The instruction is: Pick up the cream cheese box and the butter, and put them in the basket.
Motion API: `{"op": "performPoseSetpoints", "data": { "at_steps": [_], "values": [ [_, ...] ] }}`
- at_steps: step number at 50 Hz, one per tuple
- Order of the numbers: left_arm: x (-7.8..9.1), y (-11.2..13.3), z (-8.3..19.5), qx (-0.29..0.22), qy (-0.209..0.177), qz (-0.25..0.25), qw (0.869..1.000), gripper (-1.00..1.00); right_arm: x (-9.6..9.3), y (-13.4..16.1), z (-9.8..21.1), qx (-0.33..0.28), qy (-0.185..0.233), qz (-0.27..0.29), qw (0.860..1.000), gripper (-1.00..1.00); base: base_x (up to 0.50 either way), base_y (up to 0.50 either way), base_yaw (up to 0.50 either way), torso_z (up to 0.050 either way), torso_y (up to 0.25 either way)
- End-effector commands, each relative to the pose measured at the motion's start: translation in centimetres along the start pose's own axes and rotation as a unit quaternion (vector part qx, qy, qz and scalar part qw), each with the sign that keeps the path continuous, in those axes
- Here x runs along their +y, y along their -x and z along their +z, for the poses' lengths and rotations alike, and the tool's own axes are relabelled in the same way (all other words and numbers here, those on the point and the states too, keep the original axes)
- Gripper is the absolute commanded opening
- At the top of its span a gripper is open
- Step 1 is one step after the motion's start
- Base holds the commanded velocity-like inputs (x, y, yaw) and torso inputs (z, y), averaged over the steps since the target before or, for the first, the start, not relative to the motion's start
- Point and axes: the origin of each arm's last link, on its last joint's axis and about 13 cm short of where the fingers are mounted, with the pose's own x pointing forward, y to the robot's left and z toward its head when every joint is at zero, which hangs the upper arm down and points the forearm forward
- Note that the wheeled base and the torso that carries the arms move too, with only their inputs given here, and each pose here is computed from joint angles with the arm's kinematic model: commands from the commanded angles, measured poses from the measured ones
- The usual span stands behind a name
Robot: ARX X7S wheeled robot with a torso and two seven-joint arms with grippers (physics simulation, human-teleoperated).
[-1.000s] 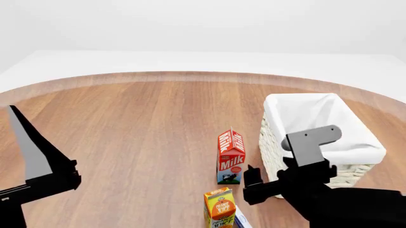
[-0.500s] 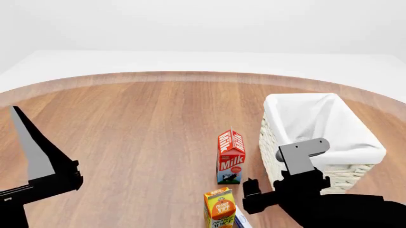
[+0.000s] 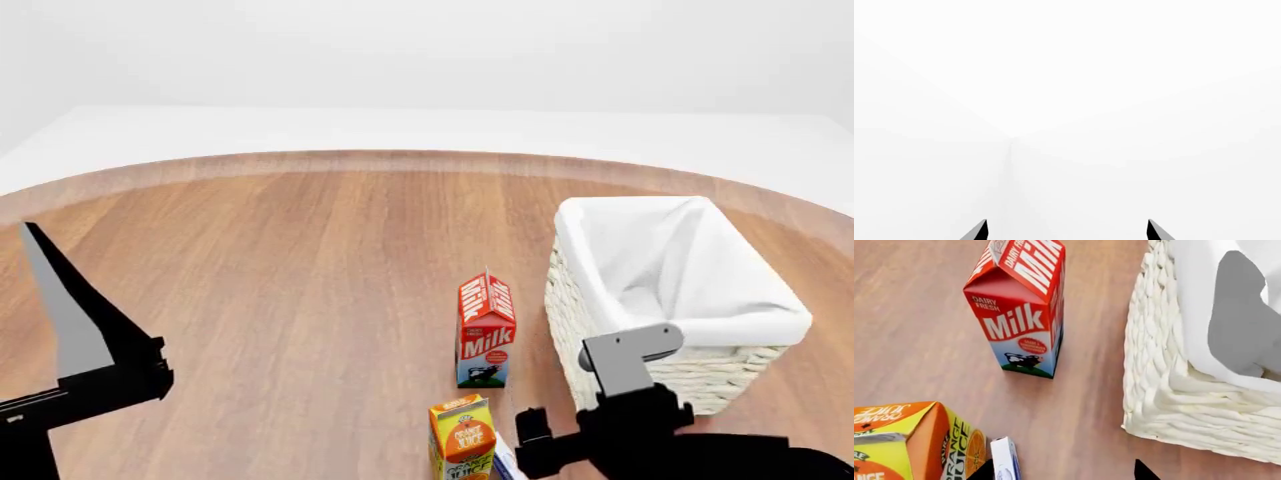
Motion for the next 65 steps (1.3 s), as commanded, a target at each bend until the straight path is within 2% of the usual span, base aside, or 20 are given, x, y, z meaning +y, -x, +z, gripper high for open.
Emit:
{"op": "performPoseSetpoints", "data": {
  "at_steps": [1,30,53,65],
  "values": [
    [0.0,0.0,0.0,0.0,0.0,0.0,1.0,1.0,-0.1,-0.4,-0.8,0.014,0.0,-0.003,1.0,1.0,0.0,0.0,0.0,0.0,0.0],
    [-0.1,0.1,-0.1,0.001,-0.001,-0.002,1.0,1.0,0.1,-1.4,-3.9,0.053,0.013,-0.003,0.999,1.0,0.0,0.0,0.0,0.0,0.0],
    [-0.2,0.2,-0.4,0.002,-0.002,-0.004,1.0,1.0,1.2,-2.3,-4.3,0.049,0.044,0.014,0.998,1.0,0.0,0.0,0.0,0.0,0.0],
    [-0.3,0.3,-0.4,0.003,-0.002,-0.006,1.0,1.0,1.5,-2.6,-4.6,0.055,0.046,0.021,0.997,1.0,0.0,0.0,0.0,0.0,0.0]
  ]
}}
